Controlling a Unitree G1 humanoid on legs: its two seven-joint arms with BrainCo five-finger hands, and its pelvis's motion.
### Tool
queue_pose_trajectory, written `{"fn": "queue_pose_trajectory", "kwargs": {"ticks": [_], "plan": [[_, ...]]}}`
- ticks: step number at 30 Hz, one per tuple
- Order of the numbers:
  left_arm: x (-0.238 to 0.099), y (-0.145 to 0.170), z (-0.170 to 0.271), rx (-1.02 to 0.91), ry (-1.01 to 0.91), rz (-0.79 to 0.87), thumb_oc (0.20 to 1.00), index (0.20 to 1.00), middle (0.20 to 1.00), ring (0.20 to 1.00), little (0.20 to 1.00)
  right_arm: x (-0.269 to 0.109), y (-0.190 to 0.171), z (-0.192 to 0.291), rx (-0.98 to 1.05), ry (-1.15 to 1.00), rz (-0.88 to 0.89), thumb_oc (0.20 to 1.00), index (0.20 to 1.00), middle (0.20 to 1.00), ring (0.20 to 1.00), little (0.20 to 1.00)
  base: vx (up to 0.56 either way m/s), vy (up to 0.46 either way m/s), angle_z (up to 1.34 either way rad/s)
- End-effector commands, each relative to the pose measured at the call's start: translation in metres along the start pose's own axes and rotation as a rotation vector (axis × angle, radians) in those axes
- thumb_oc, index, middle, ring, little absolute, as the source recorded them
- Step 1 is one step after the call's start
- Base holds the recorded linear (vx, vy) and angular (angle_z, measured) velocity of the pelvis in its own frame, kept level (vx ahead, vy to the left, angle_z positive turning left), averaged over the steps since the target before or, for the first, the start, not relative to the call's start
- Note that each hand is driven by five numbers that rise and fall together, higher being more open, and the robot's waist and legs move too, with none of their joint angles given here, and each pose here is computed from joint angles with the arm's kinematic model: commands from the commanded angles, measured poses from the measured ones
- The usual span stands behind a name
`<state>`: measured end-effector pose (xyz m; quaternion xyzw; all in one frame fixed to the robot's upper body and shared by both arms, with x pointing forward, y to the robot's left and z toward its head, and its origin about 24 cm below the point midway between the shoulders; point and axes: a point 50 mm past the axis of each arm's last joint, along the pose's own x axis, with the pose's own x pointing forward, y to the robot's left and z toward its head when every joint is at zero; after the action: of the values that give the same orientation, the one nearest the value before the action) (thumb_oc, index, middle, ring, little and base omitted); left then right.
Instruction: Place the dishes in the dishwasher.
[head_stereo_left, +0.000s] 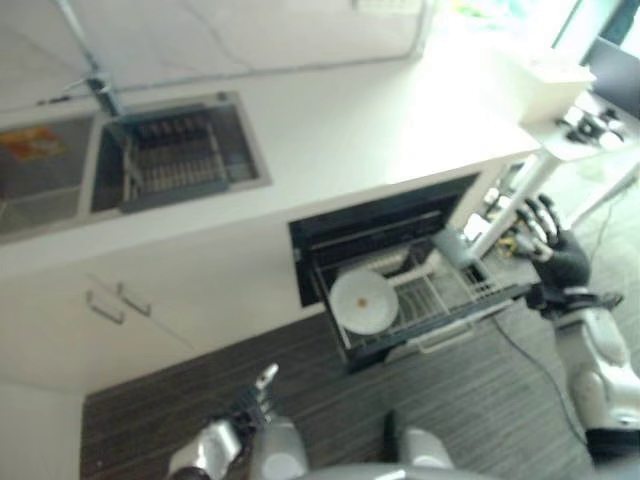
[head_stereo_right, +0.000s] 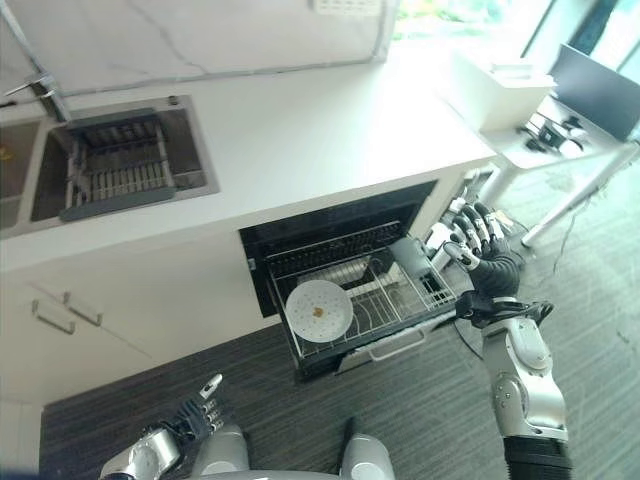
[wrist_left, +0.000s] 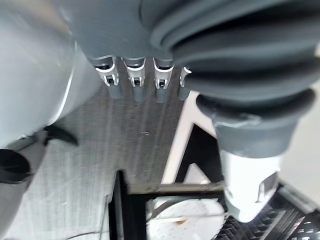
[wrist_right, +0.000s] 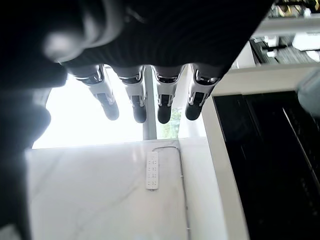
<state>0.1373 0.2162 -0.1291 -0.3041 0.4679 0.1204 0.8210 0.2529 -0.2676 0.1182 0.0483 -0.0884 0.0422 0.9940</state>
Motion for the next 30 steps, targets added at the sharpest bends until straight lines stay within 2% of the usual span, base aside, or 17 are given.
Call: {"fn": "queue_pose_trajectory", "kwargs": {"ticks": [1, 6, 9, 10, 15, 20, 26, 30], "plan": [[-0.002, 0.007, -0.009, -0.013, 0.027, -0.015, 1.0, 1.0, 1.0, 1.0, 1.0, 0.01, 0.004, 0.021, 0.067, -0.072, 0.108, 1.0, 1.0, 1.0, 1.0, 1.0, 0.04, -0.227, 0.02], [-0.002, 0.011, -0.03, 0.022, 0.076, -0.034, 1.0, 1.0, 1.0, 1.0, 1.0, 0.007, -0.009, 0.014, 0.076, -0.073, -0.035, 1.0, 1.0, 1.0, 1.0, 1.0, 0.01, -0.145, 0.22], [-0.001, 0.006, -0.037, 0.044, 0.087, -0.048, 1.0, 1.0, 1.0, 1.0, 1.0, 0.007, -0.005, -0.003, 0.147, -0.03, -0.071, 1.0, 1.0, 1.0, 1.0, 1.0, 0.0, -0.062, 0.16], [0.0, 0.003, -0.038, 0.063, 0.094, -0.052, 1.0, 1.0, 1.0, 1.0, 1.0, 0.008, 0.0, -0.026, 0.244, 0.04, -0.112, 1.0, 1.0, 1.0, 1.0, 1.0, 0.0, 0.0, 0.0], [0.001, 0.003, -0.031, 0.062, 0.088, -0.037, 1.0, 1.0, 1.0, 1.0, 1.0, -0.004, 0.011, -0.089, 0.465, 0.289, -0.21, 1.0, 1.0, 1.0, 1.0, 1.0, -0.01, 0.051, 0.11], [0.004, -0.002, -0.026, 0.036, 0.087, -0.022, 1.0, 1.0, 1.0, 1.0, 1.0, -0.019, 0.015, -0.121, 0.542, 0.379, -0.377, 1.0, 1.0, 1.0, 1.0, 1.0, 0.0, 0.052, 0.04], [0.006, -0.005, -0.023, 0.023, 0.089, -0.014, 1.0, 1.0, 1.0, 1.0, 1.0, -0.027, 0.012, -0.13, 0.537, 0.392, -0.487, 1.0, 1.0, 1.0, 1.0, 1.0, 0.0, 0.006, 0.0], [0.006, -0.006, -0.022, -0.02, 0.071, -0.002, 1.0, 1.0, 1.0, 1.0, 1.0, -0.028, 0.006, -0.117, 0.496, 0.288, -0.533, 1.0, 1.0, 1.0, 1.0, 1.0, -0.05, 0.031, -0.03]]}}
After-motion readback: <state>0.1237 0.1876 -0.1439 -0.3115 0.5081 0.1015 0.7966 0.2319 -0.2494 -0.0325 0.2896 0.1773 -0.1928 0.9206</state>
